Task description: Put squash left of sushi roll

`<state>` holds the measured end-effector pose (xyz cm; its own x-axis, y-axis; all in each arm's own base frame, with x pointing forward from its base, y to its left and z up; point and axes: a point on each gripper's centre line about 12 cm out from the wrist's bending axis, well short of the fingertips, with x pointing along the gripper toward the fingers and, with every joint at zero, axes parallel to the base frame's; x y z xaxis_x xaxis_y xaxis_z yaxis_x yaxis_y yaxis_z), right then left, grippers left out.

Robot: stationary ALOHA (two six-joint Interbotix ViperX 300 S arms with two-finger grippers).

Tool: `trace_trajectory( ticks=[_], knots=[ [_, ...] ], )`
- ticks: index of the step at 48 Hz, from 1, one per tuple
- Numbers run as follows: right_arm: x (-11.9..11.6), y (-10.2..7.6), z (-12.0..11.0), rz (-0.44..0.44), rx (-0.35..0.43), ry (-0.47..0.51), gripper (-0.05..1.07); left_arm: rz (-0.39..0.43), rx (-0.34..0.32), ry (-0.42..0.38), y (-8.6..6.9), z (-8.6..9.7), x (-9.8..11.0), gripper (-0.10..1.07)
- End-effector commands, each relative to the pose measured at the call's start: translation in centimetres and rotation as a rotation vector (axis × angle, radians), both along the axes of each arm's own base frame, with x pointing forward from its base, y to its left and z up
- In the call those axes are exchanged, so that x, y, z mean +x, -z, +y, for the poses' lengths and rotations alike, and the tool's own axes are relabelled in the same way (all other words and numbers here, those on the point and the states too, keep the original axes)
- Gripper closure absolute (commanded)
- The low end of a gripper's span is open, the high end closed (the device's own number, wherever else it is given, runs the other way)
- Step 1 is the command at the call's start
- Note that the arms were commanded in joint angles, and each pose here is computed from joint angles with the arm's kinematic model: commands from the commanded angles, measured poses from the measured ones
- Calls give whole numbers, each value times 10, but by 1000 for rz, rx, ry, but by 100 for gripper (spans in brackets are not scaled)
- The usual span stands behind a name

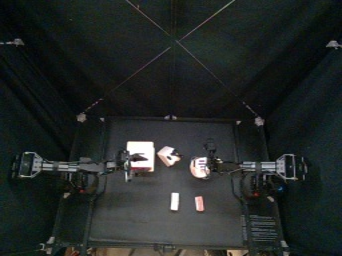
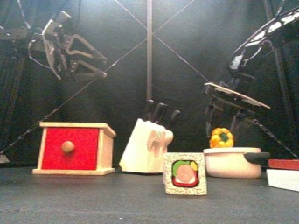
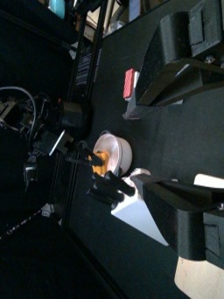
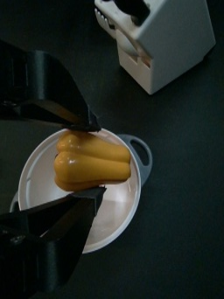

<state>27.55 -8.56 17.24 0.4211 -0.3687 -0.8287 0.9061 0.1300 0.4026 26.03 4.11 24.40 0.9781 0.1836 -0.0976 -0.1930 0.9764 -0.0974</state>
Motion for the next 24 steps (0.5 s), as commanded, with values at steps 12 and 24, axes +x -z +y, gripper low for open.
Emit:
trace_trajectory(
  ticks=[12,24],
  knots=[
    [10,-32,17,-134,-26,-89,23,-19,6,-3,-5,1,1,9],
    [33,-46,47,-236,-10,-217,23,-24,4,-4,-5,1,-1,9]
  ],
)
